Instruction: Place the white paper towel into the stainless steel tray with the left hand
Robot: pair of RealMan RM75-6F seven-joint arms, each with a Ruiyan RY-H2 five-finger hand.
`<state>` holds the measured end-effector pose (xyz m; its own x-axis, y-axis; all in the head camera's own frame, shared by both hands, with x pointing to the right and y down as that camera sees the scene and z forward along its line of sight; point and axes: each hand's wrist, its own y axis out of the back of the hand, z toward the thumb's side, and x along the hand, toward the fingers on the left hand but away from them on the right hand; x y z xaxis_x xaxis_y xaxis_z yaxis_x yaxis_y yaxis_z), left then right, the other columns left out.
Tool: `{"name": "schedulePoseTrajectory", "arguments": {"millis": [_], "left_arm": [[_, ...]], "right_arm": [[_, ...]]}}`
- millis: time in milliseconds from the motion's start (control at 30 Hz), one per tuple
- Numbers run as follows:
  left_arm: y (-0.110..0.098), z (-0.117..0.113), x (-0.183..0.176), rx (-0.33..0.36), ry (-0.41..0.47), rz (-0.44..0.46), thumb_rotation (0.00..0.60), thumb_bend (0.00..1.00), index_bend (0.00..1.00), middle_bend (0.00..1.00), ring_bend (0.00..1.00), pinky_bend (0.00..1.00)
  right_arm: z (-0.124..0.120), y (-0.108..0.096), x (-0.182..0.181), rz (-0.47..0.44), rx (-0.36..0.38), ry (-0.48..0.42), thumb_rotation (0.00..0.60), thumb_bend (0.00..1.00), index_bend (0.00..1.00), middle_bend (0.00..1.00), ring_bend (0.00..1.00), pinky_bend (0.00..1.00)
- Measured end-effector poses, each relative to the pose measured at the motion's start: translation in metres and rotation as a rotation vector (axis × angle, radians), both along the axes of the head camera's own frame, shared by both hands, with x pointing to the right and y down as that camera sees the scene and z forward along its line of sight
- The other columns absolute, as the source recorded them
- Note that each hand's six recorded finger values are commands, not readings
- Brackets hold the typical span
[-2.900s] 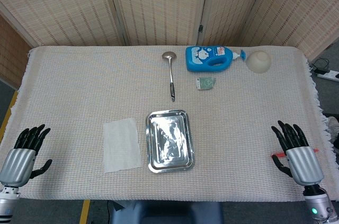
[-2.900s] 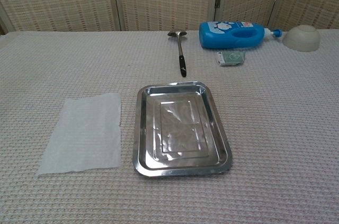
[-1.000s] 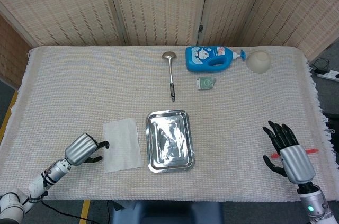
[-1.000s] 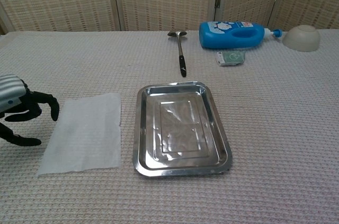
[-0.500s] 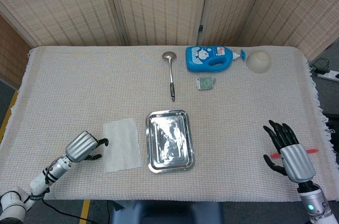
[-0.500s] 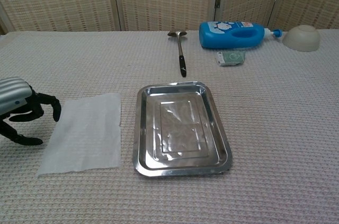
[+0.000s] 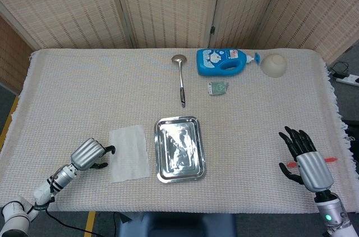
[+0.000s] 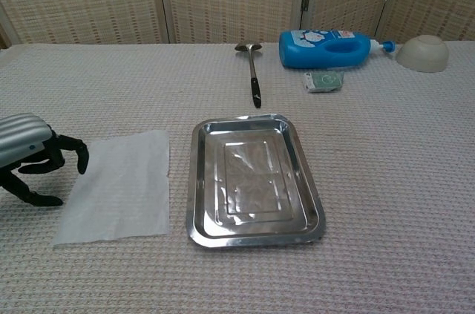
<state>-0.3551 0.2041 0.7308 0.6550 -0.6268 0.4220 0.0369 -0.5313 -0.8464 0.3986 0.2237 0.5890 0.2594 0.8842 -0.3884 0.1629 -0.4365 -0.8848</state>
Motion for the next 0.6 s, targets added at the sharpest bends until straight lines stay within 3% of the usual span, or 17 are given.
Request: {"name": "schedulePoseTrajectory", "arguments": {"millis": [233, 600], "left_arm": [[0.004, 0.001, 0.004, -0.011, 0.016, 0.006, 0.6, 0.18, 0.51, 1.0, 1.0, 1.0], [0.004, 0.008, 0.038, -0.044, 0.117, -0.025, 0.6, 0.19, 0.51, 1.0, 1.0, 1.0]], "right_arm": [[0.001, 0.0, 0.0, 0.002, 0.0, 0.0, 0.6, 0.41, 0.0, 0.0, 0.0, 0.0], [-0.001, -0.002, 0.001, 0.009, 0.005, -0.008, 0.6, 0.41, 0.0, 0.0, 0.0, 0.0]]}}
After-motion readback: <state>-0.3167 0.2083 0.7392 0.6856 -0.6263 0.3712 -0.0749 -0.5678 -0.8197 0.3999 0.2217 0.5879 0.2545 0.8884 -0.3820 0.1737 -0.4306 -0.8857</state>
